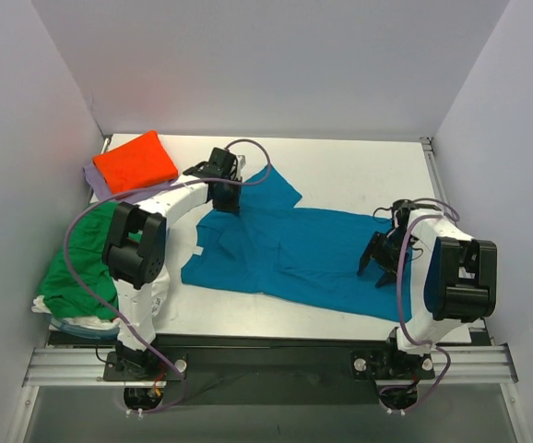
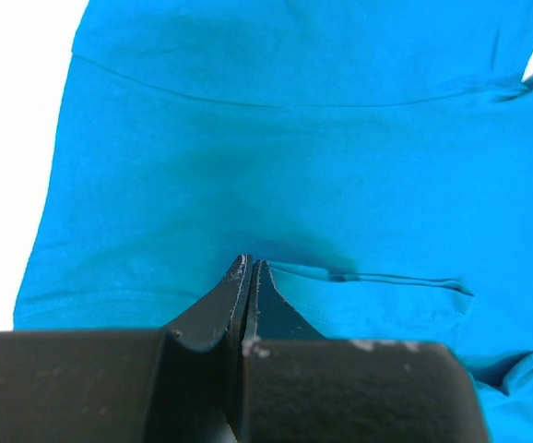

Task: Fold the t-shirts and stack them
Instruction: Fold the flattened tshirt in 1/3 of the way

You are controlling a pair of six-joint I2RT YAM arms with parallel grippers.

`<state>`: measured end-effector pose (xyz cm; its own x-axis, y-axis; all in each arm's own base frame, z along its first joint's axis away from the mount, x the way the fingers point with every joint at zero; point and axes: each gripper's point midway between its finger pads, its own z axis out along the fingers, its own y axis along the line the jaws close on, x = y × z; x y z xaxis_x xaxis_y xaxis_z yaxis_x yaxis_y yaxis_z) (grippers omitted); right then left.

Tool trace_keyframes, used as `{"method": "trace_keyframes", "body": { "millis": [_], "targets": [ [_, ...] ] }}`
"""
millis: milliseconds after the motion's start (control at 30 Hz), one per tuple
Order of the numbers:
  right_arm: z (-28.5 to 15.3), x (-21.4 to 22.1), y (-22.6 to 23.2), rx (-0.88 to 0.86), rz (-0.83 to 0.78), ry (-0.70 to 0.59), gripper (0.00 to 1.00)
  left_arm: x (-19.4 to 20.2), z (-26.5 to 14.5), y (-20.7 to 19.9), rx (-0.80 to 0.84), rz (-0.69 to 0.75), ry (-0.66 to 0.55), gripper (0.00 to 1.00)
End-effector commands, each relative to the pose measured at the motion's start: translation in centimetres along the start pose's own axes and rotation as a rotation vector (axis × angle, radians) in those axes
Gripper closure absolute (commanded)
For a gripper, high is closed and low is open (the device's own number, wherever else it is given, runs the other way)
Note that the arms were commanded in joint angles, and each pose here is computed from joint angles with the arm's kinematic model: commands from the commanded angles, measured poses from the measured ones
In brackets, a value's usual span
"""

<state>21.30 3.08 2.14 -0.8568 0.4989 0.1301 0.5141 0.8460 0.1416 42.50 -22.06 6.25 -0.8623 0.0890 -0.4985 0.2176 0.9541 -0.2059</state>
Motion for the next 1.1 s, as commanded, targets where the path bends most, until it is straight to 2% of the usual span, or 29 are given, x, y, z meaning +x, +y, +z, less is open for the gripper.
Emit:
{"method": "trace_keyframes", "body": {
  "millis": [0,133,267,400,533,767,867,1067],
  "targets": [
    [-1.0,0.0,-0.1,0.026,-0.005,0.000,0.44,-2.0,0.6,-0.9,0.056,0.025,-0.044,1.00],
    [-1.1,-0.1,0.1,0.026,-0.011,0.001,0.44,-1.9,1.3,-1.1,0.068,0.032,-0.022,1.00],
    [-2.3,-0.8,2.0,-0.011,-0.071,-0.056,0.44,-1.6,2.0,-1.0,0.069,0.051,0.003,1.00],
    [-4.0,-1.7,5.7,-0.069,-0.162,-0.128,0.46,-1.4,2.6,-0.8,0.067,0.060,0.018,1.00],
    [-5.6,-2.3,12.3,-0.186,-0.297,-0.204,0.48,-1.6,2.6,-0.5,0.064,0.059,0.010,1.00],
    [-3.6,-0.6,21.6,-0.269,-0.487,-0.160,0.53,-2.0,2.9,-1.1,0.116,0.056,0.005,1.00],
    [-2.2,0.2,24.1,-0.273,-0.541,-0.139,0.55,-2.0,2.9,-1.4,0.130,0.050,0.007,1.00],
    [0.3,0.7,26.4,-0.257,-0.588,-0.113,0.57,-1.5,3.3,-1.6,0.140,0.040,0.030,1.00]
  ]
}}
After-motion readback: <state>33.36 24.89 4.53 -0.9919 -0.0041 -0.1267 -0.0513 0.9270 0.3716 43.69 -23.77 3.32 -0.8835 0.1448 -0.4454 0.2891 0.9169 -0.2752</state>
